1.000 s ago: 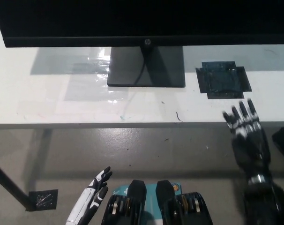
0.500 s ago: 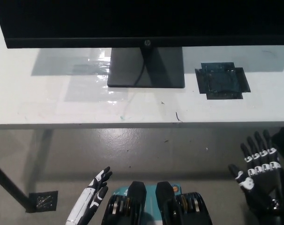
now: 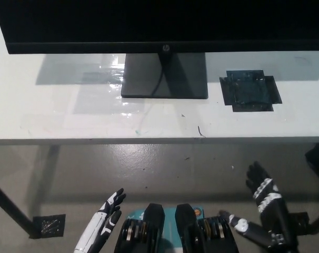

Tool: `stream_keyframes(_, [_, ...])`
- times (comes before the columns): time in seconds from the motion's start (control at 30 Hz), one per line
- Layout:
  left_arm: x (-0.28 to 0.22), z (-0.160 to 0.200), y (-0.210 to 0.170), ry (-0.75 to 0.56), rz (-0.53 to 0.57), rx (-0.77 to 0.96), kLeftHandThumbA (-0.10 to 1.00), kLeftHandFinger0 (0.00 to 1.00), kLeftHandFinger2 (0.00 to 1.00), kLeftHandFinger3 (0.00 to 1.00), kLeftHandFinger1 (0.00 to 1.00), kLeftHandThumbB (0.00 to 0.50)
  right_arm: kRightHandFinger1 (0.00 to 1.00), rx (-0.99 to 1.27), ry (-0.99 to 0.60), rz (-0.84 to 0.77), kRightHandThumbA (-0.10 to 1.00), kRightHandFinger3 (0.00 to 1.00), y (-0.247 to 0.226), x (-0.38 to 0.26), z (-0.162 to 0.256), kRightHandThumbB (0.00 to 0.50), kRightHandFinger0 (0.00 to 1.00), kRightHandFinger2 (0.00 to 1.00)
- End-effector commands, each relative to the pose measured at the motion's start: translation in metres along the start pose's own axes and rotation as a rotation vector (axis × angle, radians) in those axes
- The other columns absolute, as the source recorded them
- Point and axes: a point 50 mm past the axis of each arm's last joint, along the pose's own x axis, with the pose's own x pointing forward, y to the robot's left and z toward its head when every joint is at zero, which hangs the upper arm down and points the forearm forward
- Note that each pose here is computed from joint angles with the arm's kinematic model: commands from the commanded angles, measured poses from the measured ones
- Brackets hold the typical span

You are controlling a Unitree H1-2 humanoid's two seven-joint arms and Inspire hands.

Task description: The monitor is being placed at the center of the desk and the robot uses its right hand to grab on the right side of the monitor and tilt the angle of the montior sideways.

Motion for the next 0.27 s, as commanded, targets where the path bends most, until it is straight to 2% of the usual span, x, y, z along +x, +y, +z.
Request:
stream_keyframes(0.0, [0.003,0.012,0.014,-0.080,0.020,0.055,1.00,1.00,1.00,1.00,1.00,0.324,1.00,-0.522,-0.394,0.024,1.00,1.00,0.021,0.009,-0.001,0.270,1.00,1.00])
stream_keyframes(0.07, [0.004,0.012,0.015,-0.083,0.014,0.063,1.00,1.00,1.00,1.00,1.00,0.306,1.00,-0.536,-0.348,0.030,1.00,1.00,0.019,0.014,-0.016,0.262,1.00,1.00])
stream_keyframes(0.23, [0.004,0.012,0.015,-0.082,0.014,0.057,1.00,1.00,1.00,1.00,1.00,0.305,1.00,-0.548,-0.365,0.027,1.00,1.00,0.019,0.014,-0.019,0.263,1.00,1.00])
